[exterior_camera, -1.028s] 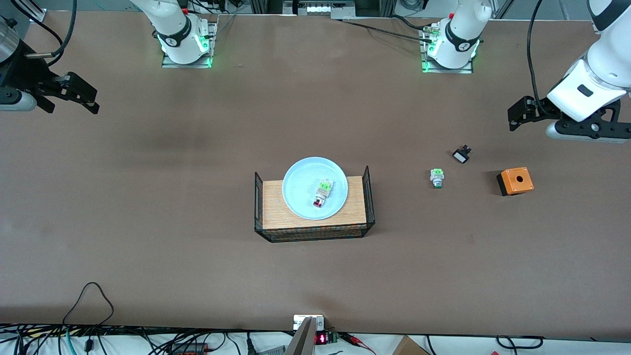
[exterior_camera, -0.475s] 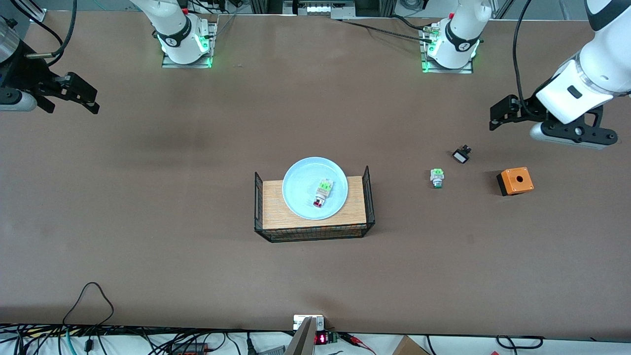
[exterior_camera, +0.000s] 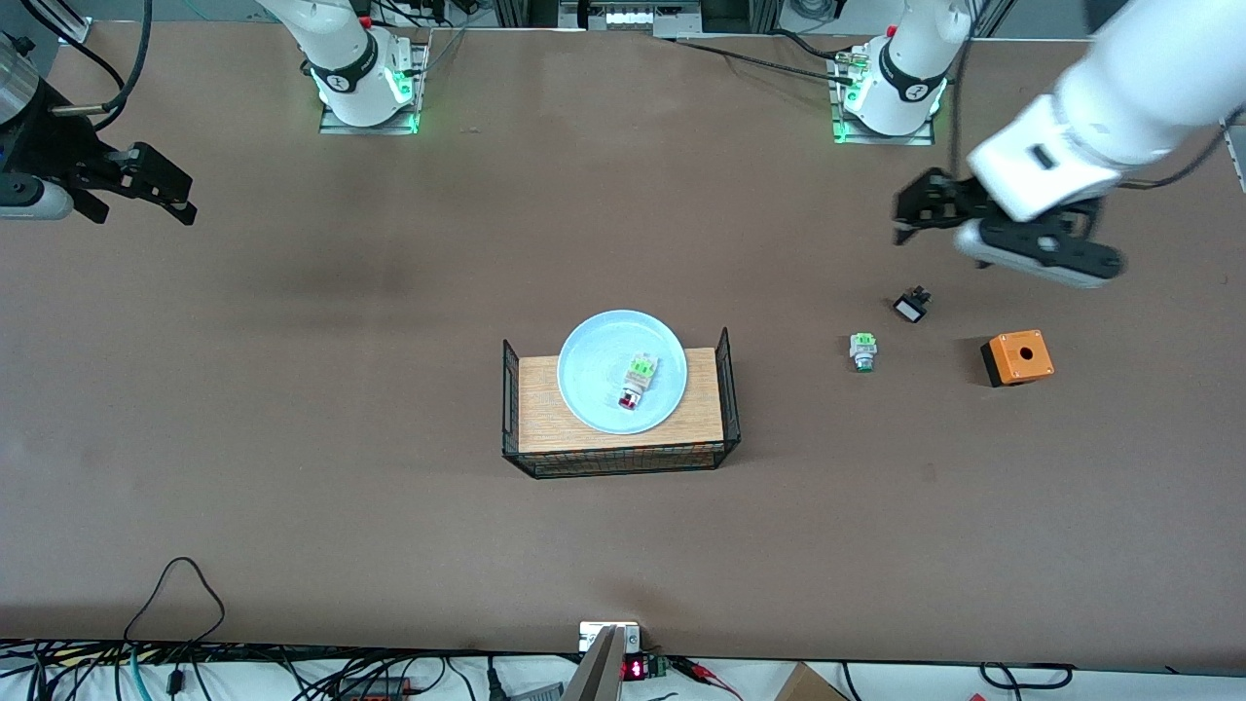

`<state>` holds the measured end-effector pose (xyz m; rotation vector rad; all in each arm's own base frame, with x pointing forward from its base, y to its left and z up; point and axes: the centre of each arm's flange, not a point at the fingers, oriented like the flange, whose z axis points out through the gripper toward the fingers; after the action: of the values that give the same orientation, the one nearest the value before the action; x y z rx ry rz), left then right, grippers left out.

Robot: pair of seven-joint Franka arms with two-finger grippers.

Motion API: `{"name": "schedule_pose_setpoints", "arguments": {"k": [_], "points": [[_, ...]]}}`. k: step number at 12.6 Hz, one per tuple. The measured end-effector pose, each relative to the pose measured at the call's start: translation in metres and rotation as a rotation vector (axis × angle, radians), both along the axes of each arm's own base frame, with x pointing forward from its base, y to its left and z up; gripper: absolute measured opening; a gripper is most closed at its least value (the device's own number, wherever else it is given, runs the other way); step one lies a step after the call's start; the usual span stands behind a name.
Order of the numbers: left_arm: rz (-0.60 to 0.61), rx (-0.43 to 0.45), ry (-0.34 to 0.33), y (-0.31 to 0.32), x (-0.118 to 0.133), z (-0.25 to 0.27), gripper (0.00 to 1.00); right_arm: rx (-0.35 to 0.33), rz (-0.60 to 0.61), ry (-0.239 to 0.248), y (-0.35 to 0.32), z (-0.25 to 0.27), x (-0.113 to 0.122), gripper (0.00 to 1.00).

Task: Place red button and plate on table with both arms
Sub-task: 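Reach the left gripper down to the red button on the plate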

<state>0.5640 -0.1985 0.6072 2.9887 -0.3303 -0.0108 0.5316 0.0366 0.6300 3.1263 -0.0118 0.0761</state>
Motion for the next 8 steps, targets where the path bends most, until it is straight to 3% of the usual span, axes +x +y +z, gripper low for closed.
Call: {"name": "schedule_pose_setpoints", "arguments": {"k": [3,8], "points": [[0.007,-0.034,0.005,-0.07,0.014,-0.022,1.0,0.0,0.0,0.0,0.0,0.0,0.0,1.0],[-0.087,-0.094,-0.092,-0.184,0.032,-0.108,1.0,0.0,0.0,0.001,0.0,0.0,0.0,1.0]]}}
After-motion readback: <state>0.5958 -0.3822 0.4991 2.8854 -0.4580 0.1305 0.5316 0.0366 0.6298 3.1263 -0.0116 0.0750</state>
